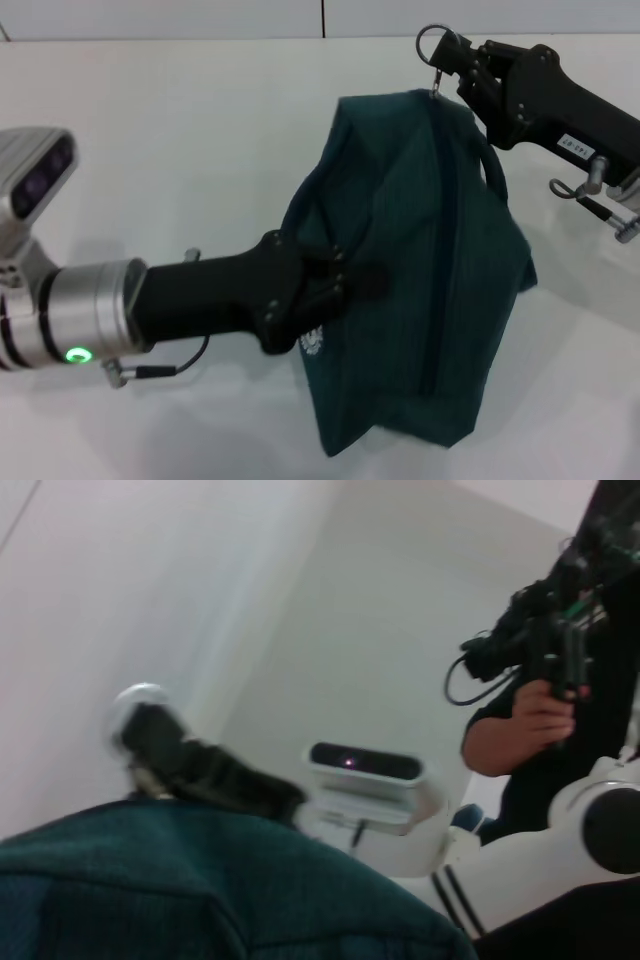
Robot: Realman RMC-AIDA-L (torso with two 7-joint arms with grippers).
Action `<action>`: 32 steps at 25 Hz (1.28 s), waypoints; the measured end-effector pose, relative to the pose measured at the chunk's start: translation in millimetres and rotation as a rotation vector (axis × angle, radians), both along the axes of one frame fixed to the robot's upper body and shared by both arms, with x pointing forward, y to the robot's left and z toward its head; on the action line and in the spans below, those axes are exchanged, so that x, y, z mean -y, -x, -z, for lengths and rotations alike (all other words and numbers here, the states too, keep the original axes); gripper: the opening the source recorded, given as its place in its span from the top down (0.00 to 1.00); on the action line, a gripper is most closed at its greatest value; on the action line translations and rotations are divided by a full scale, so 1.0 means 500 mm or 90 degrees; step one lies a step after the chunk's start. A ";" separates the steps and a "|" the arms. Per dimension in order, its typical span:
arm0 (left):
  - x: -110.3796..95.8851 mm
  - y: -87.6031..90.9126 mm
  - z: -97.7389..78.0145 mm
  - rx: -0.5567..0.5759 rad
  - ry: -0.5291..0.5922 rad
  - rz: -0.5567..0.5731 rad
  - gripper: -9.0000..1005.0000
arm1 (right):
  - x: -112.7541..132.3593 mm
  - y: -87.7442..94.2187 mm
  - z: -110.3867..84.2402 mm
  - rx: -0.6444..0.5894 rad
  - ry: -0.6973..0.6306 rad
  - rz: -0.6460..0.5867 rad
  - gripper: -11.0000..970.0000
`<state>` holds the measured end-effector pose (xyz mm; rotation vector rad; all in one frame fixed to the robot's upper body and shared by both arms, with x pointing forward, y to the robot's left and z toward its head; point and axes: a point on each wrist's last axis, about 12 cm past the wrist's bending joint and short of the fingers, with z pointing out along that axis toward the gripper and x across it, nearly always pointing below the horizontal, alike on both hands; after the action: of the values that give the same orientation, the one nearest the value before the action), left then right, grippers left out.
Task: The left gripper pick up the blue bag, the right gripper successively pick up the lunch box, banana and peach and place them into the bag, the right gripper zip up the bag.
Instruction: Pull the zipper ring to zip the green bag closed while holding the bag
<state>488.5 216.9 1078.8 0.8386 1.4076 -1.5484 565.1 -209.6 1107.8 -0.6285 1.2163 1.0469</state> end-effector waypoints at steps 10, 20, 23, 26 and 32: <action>-0.031 0.025 0.014 0.012 0.004 -0.035 0.88 | 0.010 -0.015 0.001 -0.044 -0.017 0.031 0.98; -0.061 -0.011 0.039 0.004 -0.056 -0.184 0.86 | 0.082 0.029 0.013 -0.154 -0.191 0.069 0.98; -0.065 -0.016 0.037 0.005 -0.054 -0.200 0.86 | 0.087 0.032 0.015 -0.166 -0.204 0.071 0.98; -0.068 -0.020 0.032 0.019 -0.058 -0.198 0.85 | 0.089 0.032 0.019 -0.175 -0.206 0.080 0.98; -0.083 -0.007 0.024 0.055 -0.066 -0.202 0.84 | 0.091 0.028 0.027 -0.197 -0.201 0.095 0.98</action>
<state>492.2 258.3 1066.9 0.6946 1.4869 -1.1955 551.3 -255.1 1094.3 -0.1321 1.3045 1.2068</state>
